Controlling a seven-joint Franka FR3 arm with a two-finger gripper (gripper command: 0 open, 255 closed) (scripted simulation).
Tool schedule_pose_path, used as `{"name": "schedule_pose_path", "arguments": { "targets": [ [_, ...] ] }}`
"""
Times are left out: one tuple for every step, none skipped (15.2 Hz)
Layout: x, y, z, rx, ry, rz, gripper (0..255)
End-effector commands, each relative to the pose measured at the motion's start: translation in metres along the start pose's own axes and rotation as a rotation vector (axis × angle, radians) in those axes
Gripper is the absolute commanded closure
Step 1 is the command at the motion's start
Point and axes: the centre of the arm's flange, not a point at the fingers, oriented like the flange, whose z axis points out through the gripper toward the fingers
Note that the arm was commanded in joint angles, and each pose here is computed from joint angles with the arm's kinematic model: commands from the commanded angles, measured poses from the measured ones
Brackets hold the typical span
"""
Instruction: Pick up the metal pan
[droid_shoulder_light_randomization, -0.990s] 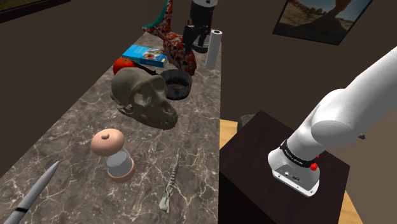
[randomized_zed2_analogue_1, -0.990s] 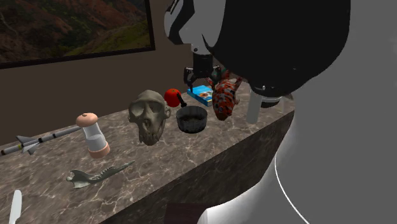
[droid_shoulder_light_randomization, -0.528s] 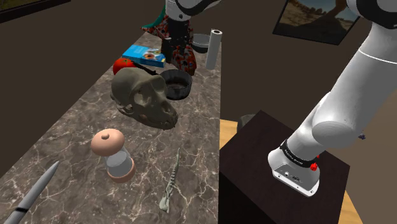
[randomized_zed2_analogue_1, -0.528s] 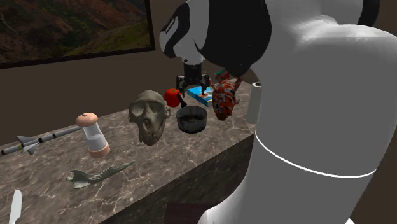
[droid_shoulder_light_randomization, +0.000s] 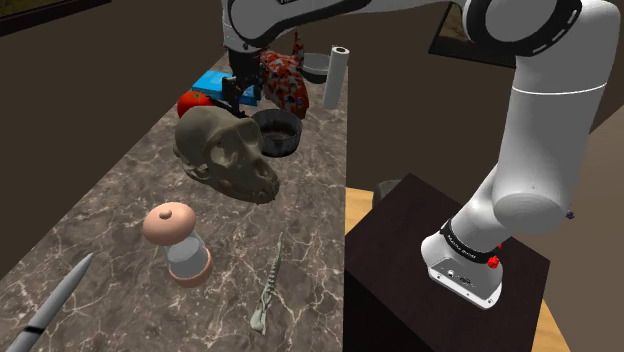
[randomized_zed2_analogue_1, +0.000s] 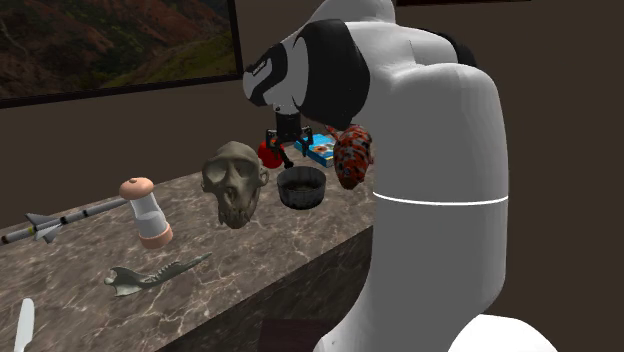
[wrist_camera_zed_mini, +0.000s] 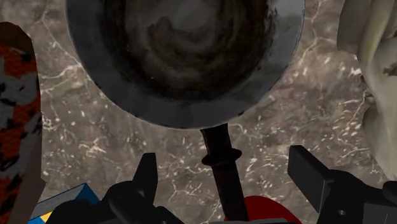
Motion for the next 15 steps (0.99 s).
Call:
{"name": "schedule_pose_path", "arguments": {
  "targets": [
    [0.008, -0.003, 0.011, 0.000, -0.003, -0.002, 0],
    [0.008, -0.003, 0.016, 0.000, -0.003, -0.002, 0],
    [0.008, -0.003, 0.021, 0.000, -0.003, -0.002, 0],
    [0.008, -0.003, 0.026, 0.000, -0.003, -0.002, 0],
    [0.008, -0.003, 0.032, 0.000, -0.003, -0.002, 0],
    [0.007, -0.004, 0.037, 0.000, -0.003, -0.002, 0],
    [0.007, -0.004, 0.045, 0.000, -0.003, -0.002, 0],
    [0.007, -0.004, 0.045, 0.000, -0.003, -0.002, 0],
    [0.007, -0.004, 0.045, 0.000, -0.003, -0.002, 0],
    [0.007, -0.004, 0.046, 0.000, -0.003, -0.002, 255],
    [0.007, -0.004, 0.046, 0.000, -0.003, -0.002, 255],
    [0.007, -0.004, 0.046, 0.000, -0.003, -0.002, 255],
    [0.007, -0.004, 0.046, 0.000, -0.003, -0.002, 255],
    [0.007, -0.004, 0.045, 0.000, -0.003, -0.002, 255],
    [0.007, -0.004, 0.045, 0.000, -0.003, -0.002, 255]
  ]
}}
